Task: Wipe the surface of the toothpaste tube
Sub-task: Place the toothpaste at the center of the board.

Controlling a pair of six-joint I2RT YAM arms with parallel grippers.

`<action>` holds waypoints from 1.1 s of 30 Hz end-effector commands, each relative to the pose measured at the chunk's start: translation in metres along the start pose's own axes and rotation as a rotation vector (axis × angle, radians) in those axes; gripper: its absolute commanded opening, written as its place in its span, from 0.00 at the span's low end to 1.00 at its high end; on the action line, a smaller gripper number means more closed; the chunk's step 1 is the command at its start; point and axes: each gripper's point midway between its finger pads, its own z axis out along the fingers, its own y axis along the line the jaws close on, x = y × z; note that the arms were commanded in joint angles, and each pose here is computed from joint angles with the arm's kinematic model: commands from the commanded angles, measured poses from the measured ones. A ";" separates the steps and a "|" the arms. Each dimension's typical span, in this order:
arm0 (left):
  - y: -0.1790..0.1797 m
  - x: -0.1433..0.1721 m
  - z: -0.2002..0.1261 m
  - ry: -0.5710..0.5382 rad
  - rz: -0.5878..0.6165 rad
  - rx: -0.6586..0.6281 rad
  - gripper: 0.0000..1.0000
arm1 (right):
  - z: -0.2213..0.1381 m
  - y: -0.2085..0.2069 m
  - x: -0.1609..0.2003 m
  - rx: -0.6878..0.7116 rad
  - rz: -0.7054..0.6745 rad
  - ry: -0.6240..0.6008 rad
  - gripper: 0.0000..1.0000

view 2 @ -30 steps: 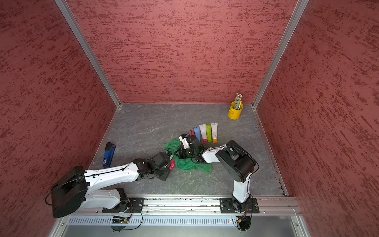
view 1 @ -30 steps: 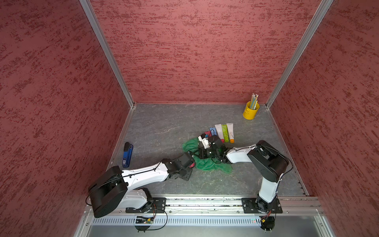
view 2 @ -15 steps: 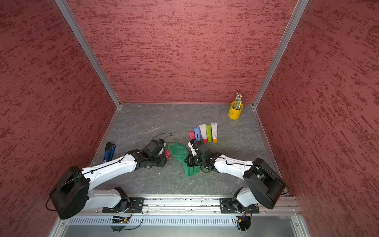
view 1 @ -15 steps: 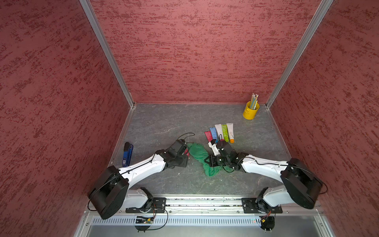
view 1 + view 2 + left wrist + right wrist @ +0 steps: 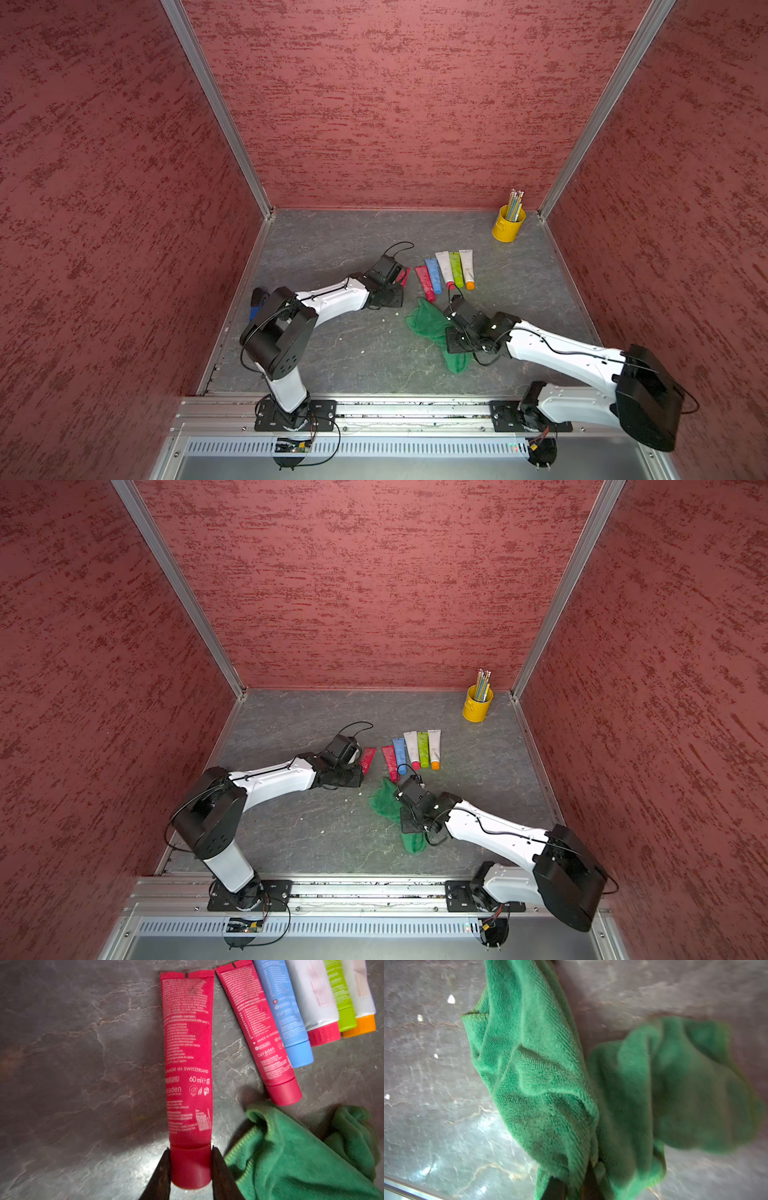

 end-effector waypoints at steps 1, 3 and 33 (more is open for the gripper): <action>-0.017 -0.015 0.012 -0.027 -0.034 0.042 0.00 | -0.010 -0.012 0.010 0.060 -0.005 0.042 0.09; -0.020 -0.015 0.023 -0.009 -0.037 0.037 0.00 | -0.010 -0.010 0.016 0.043 -0.015 0.063 0.12; -0.053 -0.026 0.025 -0.017 -0.029 0.150 0.55 | -0.128 0.039 -0.104 -0.327 0.031 -0.464 0.52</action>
